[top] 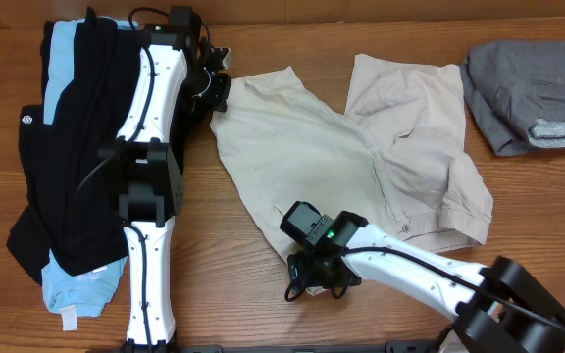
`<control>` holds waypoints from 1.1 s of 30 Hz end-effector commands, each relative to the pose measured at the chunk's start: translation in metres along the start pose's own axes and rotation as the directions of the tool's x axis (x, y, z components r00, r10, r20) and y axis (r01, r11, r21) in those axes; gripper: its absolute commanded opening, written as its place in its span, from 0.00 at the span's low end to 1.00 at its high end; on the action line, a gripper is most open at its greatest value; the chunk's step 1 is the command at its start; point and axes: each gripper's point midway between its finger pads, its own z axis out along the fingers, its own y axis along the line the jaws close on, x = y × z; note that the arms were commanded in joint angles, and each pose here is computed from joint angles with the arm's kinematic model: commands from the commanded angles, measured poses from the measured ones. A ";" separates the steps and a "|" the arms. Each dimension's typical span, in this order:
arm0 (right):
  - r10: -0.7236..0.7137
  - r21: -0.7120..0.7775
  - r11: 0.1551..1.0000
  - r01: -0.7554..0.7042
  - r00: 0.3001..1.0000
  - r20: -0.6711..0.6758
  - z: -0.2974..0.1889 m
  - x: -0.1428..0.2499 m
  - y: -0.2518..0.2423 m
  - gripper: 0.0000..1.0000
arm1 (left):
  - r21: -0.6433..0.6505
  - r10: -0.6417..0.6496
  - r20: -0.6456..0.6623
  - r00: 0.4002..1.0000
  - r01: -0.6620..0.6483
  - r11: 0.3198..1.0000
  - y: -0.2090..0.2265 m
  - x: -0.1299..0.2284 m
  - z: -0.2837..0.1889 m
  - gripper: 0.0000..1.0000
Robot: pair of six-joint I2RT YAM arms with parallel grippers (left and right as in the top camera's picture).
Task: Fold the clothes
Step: 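Grasp the shorts' leg hems with both grippers, then lift the shorts with both grippers and stretch them apart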
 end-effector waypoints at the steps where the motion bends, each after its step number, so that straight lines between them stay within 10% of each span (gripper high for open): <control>1: 0.008 -0.002 1.000 -0.008 1.000 -0.019 0.004 0.003 0.000 0.56 | 0.005 -0.019 0.014 1.000 0.019 1.000 0.002 -0.004 -0.003 0.04; 5: 0.018 0.000 1.000 -0.018 1.000 -0.003 0.004 0.000 0.001 0.04 | 0.006 -0.028 0.007 1.000 0.028 1.000 0.002 -0.002 -0.010 0.04; 12: 0.130 0.047 0.990 -0.136 0.985 0.111 -0.053 -0.023 -0.018 0.04 | 0.048 -0.048 0.092 0.995 0.044 0.998 -0.005 -0.012 -0.077 0.04; 22: 0.298 -0.052 0.945 -0.322 0.790 0.536 -0.283 -0.053 -0.104 0.04 | 0.098 -0.030 0.492 0.870 -0.021 0.995 -0.045 -0.014 -0.269 0.04; 33: 0.302 -0.198 0.941 -0.276 0.417 0.857 -0.471 -0.014 -0.155 0.04 | -0.136 0.207 0.858 0.470 -0.181 0.974 -0.140 0.076 -0.488 0.04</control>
